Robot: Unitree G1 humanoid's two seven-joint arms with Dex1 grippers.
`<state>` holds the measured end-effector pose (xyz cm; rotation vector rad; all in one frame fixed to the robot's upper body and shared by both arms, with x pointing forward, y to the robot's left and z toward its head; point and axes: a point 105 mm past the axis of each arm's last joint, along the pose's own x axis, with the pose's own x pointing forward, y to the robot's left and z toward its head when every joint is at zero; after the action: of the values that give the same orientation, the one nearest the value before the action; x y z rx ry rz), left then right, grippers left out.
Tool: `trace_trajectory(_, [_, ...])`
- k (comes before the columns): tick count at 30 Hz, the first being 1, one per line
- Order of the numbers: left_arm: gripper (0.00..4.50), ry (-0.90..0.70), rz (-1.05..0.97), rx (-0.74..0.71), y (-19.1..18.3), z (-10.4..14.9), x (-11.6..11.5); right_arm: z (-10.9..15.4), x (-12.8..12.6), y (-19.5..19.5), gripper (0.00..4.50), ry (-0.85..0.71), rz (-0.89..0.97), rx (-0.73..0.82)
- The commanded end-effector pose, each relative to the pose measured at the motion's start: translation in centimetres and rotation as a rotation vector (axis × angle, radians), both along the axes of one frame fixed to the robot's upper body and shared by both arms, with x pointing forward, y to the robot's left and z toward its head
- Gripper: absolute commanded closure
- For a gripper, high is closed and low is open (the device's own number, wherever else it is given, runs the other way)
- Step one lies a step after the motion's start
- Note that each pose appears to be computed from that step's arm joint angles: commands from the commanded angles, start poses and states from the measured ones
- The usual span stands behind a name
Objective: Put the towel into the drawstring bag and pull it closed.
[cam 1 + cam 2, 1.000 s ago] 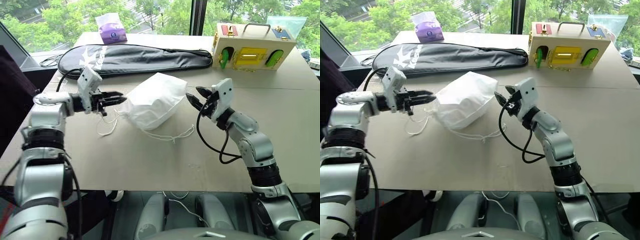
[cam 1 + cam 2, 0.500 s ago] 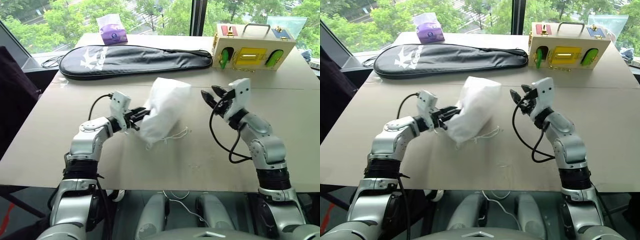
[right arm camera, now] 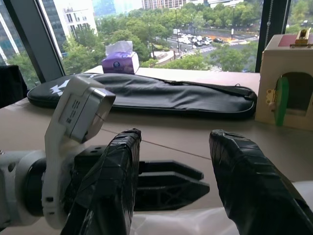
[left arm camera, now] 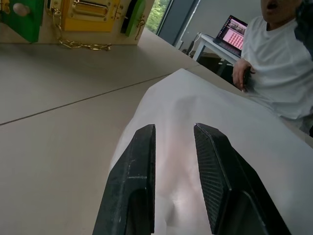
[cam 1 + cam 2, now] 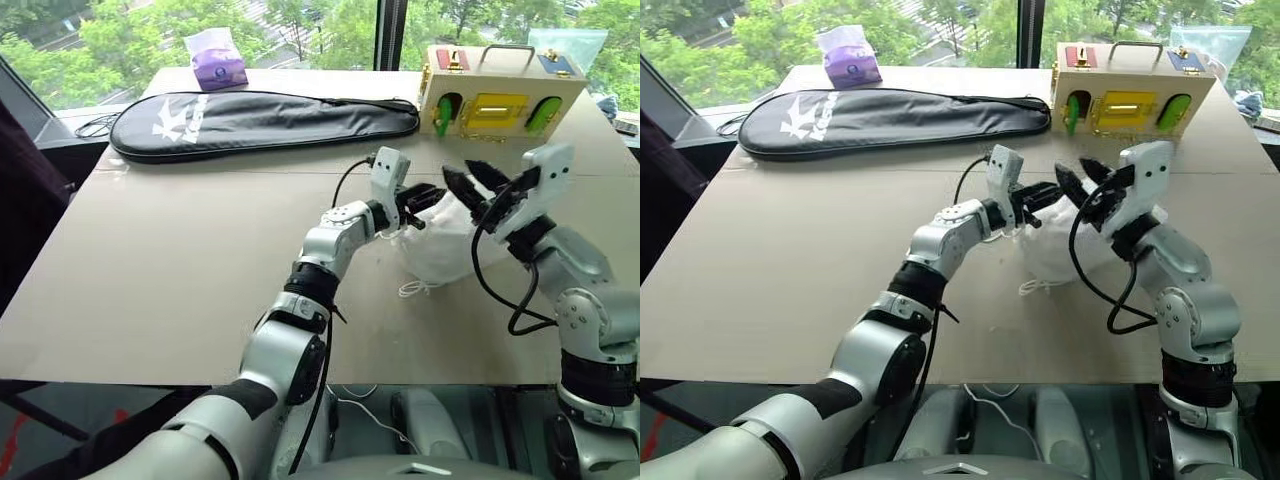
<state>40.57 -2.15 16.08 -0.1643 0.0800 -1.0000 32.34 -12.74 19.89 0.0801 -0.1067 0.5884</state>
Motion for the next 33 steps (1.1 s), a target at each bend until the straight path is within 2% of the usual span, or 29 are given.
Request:
trace_trajectory(1, [3.26,-0.085,0.062,0.035,4.1,1.1,1.2,-1.3,-1.0,0.6,2.10,0.041,0.030,-0.024])
trace_trajectory(5, [3.26,-0.083,-0.009,0.042,7.4,1.3,0.3,-4.9,-1.0,0.2,2.10,0.166,0.009,-0.105])
trace_trajectory(9, [3.26,-0.114,-0.121,0.087,9.8,2.1,-1.9,-9.4,0.2,-2.6,2.10,0.311,-0.163,-0.243])
trace_trajectory(12, [3.26,-0.100,-0.221,0.138,11.9,2.5,-4.0,-9.6,1.2,-3.9,2.10,0.333,-0.259,-0.202])
trace_trajectory(15, [3.26,-0.090,-0.245,0.248,14.5,2.0,-4.9,-9.8,1.7,-4.9,2.10,0.348,-0.326,-0.192])
trace_trajectory(21, [3.26,-0.075,-0.206,0.355,17.1,1.6,-4.6,-10.0,2.0,-5.1,2.10,0.353,-0.349,-0.196])
trace_trajectory(24, [3.26,-0.098,-0.174,0.323,17.0,2.3,-4.1,-9.9,2.1,-4.8,2.10,0.346,-0.343,-0.192])
trace_trajectory(26, [2.75,-0.124,-0.174,0.310,16.7,2.7,-3.9,-9.9,2.2,-4.7,2.04,0.343,-0.341,-0.190])
trace_trajectory(30, [1.43,-0.102,-0.154,0.271,16.5,3.0,-3.7,-9.8,2.1,-4.5,2.04,0.336,-0.332,-0.186])
trace_trajectory(33, [1.43,-0.067,-0.163,0.239,16.5,3.2,-3.7,-9.7,2.2,-4.6,2.04,0.331,-0.332,-0.185])
